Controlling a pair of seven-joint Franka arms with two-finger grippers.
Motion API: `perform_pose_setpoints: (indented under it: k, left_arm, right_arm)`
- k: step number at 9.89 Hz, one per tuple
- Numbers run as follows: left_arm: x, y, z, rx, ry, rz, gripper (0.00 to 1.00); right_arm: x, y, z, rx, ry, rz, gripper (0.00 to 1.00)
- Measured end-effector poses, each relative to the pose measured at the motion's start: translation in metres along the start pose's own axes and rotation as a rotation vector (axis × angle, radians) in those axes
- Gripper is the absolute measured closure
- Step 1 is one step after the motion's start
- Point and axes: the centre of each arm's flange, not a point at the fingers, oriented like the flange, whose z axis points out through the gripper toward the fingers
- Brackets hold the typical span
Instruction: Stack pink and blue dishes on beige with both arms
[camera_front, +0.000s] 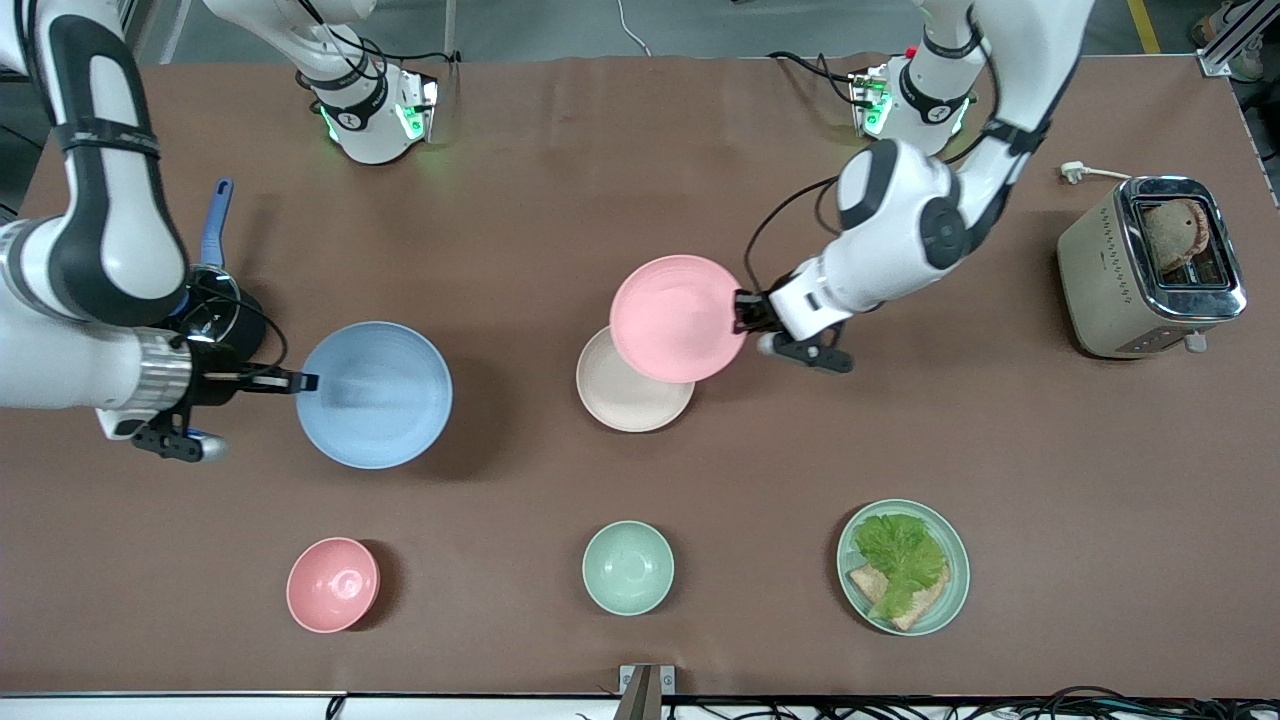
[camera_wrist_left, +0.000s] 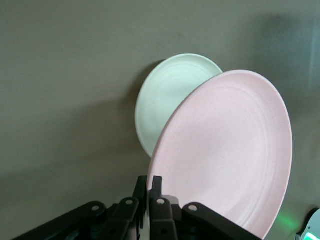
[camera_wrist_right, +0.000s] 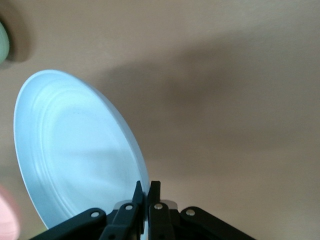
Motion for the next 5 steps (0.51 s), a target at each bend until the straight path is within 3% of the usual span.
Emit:
perform_pose_setpoints:
  k: [5]
  left_arm:
    - [0.034, -0.006, 0.093, 0.157, 0.022, -0.077, 0.94]
  right_arm:
    - [-0.015, -0.064, 0.041, 0.014, 0.026, 0.041, 0.95]
